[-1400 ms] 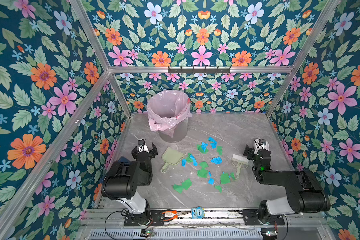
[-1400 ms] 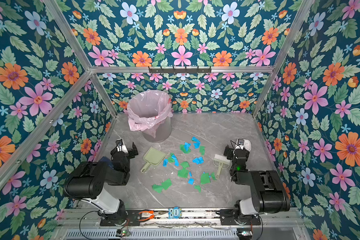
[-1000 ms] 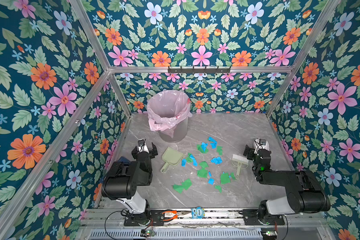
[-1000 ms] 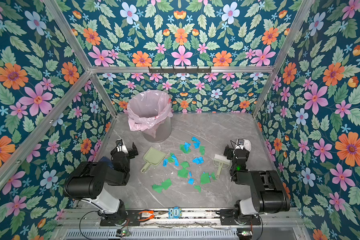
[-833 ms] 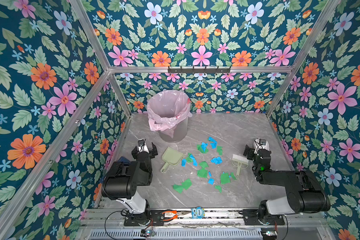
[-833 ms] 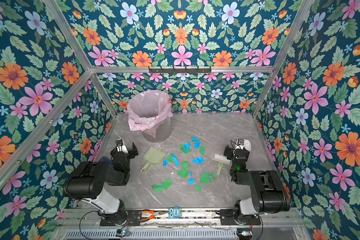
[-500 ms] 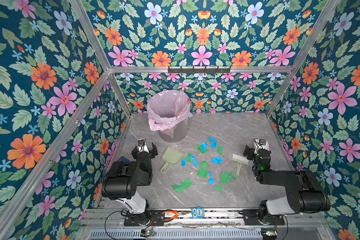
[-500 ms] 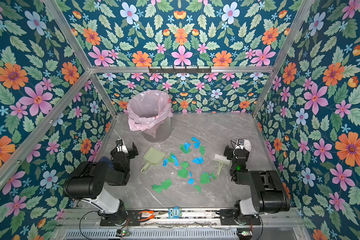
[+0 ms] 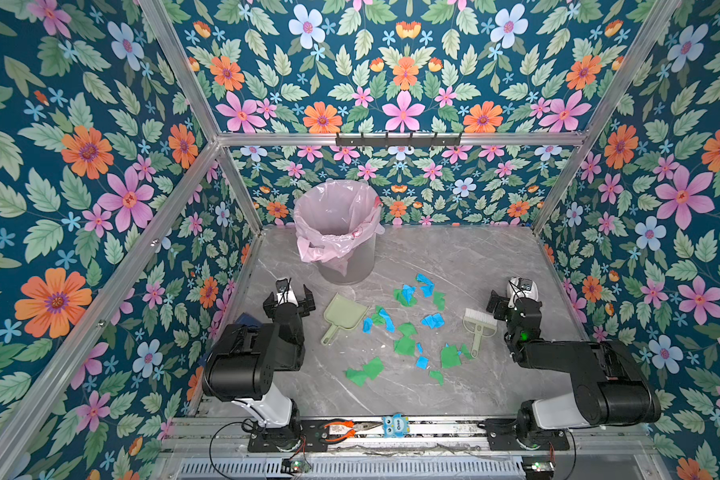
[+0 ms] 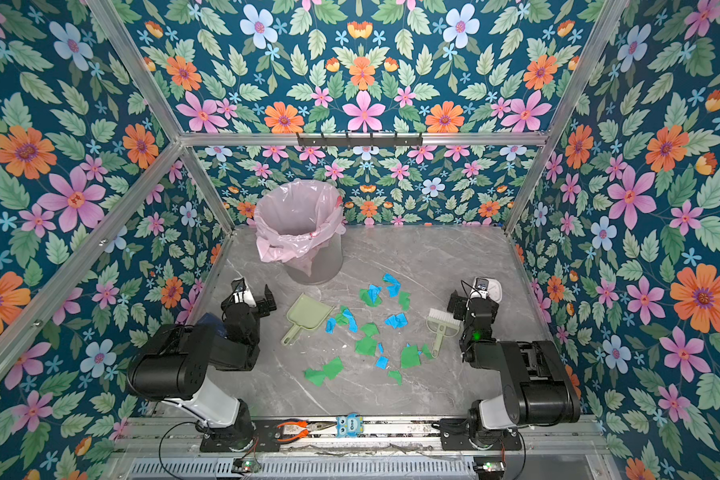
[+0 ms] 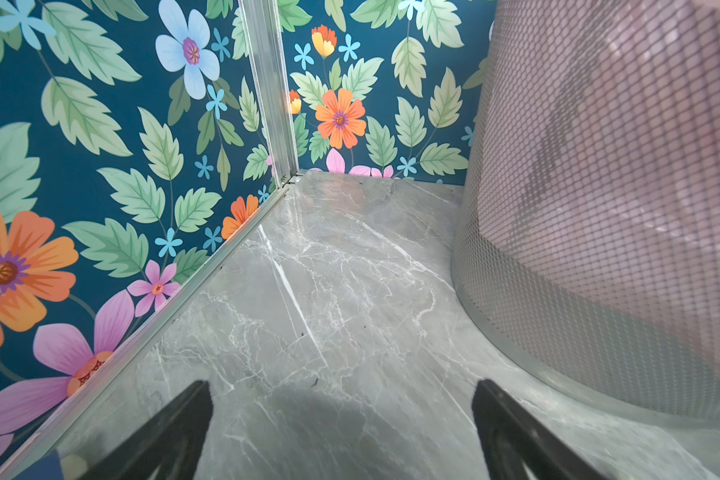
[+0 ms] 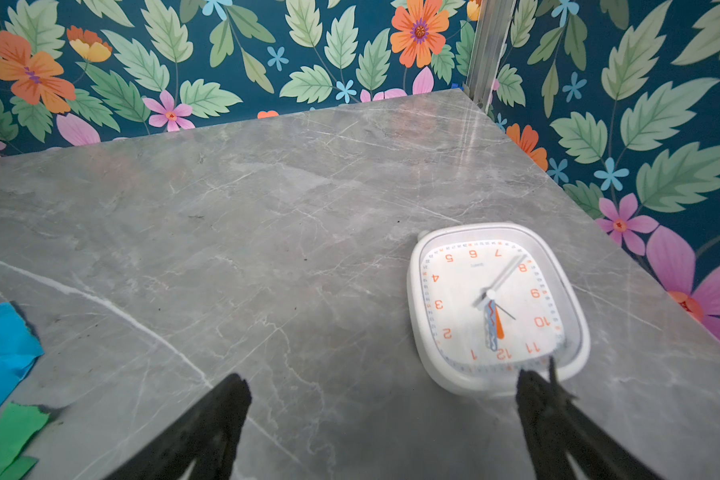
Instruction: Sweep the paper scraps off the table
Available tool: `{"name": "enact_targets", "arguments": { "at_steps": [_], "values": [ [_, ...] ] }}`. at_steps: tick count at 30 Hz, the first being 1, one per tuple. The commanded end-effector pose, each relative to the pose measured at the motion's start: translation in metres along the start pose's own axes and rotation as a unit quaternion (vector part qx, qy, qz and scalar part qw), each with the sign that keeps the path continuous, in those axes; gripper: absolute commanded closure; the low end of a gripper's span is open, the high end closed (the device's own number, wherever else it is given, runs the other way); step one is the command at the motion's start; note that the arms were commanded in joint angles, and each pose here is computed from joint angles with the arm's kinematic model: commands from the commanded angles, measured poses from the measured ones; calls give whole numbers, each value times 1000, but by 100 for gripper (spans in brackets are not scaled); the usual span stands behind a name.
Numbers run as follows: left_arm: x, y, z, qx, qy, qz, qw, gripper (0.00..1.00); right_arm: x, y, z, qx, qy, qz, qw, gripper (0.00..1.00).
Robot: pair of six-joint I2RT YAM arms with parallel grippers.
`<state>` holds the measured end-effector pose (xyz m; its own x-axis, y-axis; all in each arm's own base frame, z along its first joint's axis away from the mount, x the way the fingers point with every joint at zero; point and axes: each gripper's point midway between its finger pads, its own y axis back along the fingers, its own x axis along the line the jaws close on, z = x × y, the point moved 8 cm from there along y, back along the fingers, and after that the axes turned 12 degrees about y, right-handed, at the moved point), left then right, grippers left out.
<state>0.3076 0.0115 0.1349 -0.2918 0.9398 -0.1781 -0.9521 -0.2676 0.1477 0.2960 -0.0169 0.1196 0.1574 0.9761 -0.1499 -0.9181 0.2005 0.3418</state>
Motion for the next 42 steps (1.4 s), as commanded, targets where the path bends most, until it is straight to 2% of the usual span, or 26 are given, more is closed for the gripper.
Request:
{"name": "enact_targets", "arguments": {
  "at_steps": [1, 3, 6, 10, 12, 15, 17, 20, 25, 30, 33, 37, 42],
  "values": [
    [-4, -4, 16, 11, -13, 16, 1000, 0, 4, -1, 11, -15, 8, 22, 1000, 2],
    [-7, -6, 24, 22, -13, 17, 1000, 0, 2, -3, 18, -7, 10, 24, 1000, 2],
    [-9, 2, 35, -8, -10, 11, 1000, 0, 6, -6, 40, 43, 31, 29, 998, 2],
    [2, 20, 59, -45, 30, 58, 997, 0, -3, 0, 52, 59, 10, -30, 998, 1],
    [7, 21, 72, -33, 54, 105, 992, 0, -5, 3, 63, 102, -43, -33, 993, 1],
    [6, 18, 89, 14, 84, 149, 985, 0, 5, 9, 83, 127, -16, -28, 991, 1],
    [4, 18, 91, 62, 94, 161, 981, 0, 4, 20, 96, 142, -33, -30, 989, 3],
    [-5, 28, 83, 121, 113, 103, 981, 2, 9, 40, 106, 165, -74, 8, 984, 11],
    [-29, 64, 77, 177, 134, -14, 975, 2, 13, 74, 102, 250, -116, 40, 960, 20],
    [-62, 92, 69, 248, 135, -99, 954, 3, 15, 98, 80, 322, -147, 61, 933, 27],
    [-85, 98, 61, 287, 147, -146, 935, 3, 21, 101, 60, 366, -150, 67, 916, 34],
    [-122, 100, 54, 300, 136, -188, 925, 5, 32, 98, 47, 393, -150, 67, 904, 43],
    [-167, 95, 49, 307, 127, -239, 912, 4, 50, 87, 34, 417, -140, 77, 895, 45]
  ]
}}
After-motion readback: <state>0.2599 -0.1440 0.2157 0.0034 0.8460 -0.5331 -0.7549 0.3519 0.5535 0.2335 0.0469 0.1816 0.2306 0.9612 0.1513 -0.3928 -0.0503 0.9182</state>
